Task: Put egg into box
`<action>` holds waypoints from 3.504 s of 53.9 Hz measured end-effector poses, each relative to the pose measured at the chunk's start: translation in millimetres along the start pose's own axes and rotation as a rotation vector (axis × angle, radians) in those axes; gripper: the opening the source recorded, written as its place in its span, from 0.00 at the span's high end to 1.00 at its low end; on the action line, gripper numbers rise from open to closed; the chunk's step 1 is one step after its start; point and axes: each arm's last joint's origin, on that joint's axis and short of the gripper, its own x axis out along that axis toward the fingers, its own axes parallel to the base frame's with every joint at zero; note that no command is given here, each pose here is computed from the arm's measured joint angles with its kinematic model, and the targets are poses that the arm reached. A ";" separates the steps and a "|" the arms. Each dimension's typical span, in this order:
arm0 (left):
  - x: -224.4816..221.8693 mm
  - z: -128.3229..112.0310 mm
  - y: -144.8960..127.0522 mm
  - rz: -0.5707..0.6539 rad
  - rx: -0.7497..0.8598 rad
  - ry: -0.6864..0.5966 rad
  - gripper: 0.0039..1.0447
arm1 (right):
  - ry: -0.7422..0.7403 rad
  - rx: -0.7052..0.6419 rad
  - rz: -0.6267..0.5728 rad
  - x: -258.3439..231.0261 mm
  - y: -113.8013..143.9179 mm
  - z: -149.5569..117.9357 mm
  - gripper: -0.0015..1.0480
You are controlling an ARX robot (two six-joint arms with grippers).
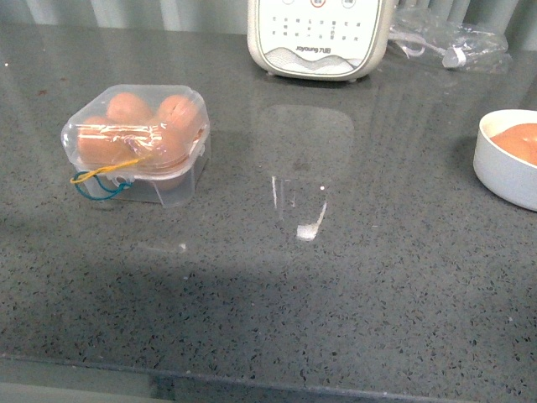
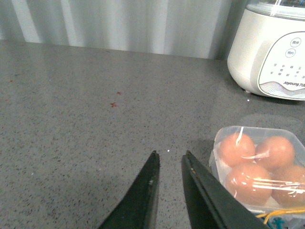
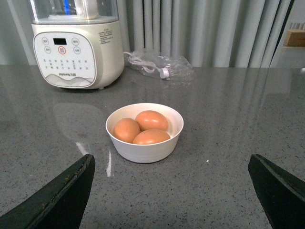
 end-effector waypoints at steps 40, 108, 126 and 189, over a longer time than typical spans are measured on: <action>-55.8 -25.9 0.4 0.002 0.008 -0.013 0.97 | 0.000 0.000 0.000 0.0 0.0 0.0 0.07; -99.7 -22.5 0.2 0.001 0.010 -0.009 0.97 | 0.000 0.000 0.000 0.0 0.0 0.0 0.07; -105.0 -21.6 0.2 0.002 0.011 -0.034 0.90 | 0.000 0.000 0.000 0.0 0.0 0.0 0.07; -104.9 -21.6 0.2 0.002 0.011 -0.034 0.06 | 0.000 0.000 0.000 0.0 0.0 0.0 0.07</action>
